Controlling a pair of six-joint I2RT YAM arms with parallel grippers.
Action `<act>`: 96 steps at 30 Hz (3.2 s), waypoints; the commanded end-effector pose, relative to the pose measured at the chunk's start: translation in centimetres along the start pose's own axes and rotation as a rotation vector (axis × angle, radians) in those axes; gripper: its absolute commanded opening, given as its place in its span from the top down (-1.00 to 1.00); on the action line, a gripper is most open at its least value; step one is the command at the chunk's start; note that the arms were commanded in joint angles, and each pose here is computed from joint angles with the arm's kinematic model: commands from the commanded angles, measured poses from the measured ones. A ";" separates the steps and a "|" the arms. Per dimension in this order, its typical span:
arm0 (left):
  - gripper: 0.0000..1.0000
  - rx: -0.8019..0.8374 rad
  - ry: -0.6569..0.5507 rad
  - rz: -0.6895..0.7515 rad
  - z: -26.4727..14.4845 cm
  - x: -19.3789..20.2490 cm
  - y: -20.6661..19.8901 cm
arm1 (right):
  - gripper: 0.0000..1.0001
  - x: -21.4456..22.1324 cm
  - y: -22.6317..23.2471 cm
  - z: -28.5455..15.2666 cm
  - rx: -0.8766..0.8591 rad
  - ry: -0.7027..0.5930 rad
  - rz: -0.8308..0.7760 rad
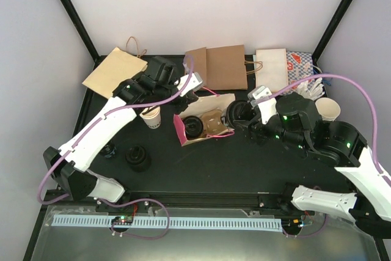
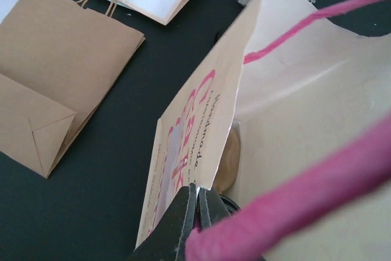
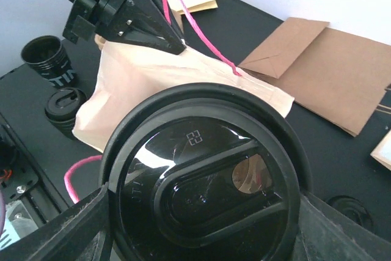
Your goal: Pack the takeout coffee
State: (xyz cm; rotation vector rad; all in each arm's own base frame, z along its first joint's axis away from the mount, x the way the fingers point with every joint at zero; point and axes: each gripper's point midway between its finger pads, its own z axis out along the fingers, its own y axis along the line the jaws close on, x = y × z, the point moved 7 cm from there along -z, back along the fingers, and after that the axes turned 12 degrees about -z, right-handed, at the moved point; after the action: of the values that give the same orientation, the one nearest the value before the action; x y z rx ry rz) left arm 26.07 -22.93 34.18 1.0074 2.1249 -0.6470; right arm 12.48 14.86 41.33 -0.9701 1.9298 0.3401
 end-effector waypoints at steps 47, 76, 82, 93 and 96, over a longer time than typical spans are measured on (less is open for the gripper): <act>0.97 0.022 -0.079 0.060 -2.2 1.7 -3.8 | -0.17 4.6 7.7 6.1 -0.218 0.131 -0.240; 0.95 0.096 -0.092 0.081 -2.4 3.1 -6.2 | -0.13 5.1 7.7 8.4 -0.128 0.010 -0.487; 0.95 0.107 -0.090 0.082 -2.1 3.0 -6.6 | -0.13 5.8 8.2 8.5 -0.162 -0.023 -0.575; 0.96 0.132 -0.073 0.069 -1.8 3.5 -7.5 | -0.13 6.9 8.3 9.7 -0.142 0.003 -0.787; 0.95 0.134 -0.077 0.071 -1.9 3.5 -7.7 | -0.13 7.1 8.3 9.9 -0.142 0.013 -0.849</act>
State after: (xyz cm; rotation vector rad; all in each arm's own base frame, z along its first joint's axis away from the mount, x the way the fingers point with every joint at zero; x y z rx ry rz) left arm 17.94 -24.10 33.07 1.1187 2.0270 -0.7488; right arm 10.33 22.29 28.83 -1.7160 1.4467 0.0403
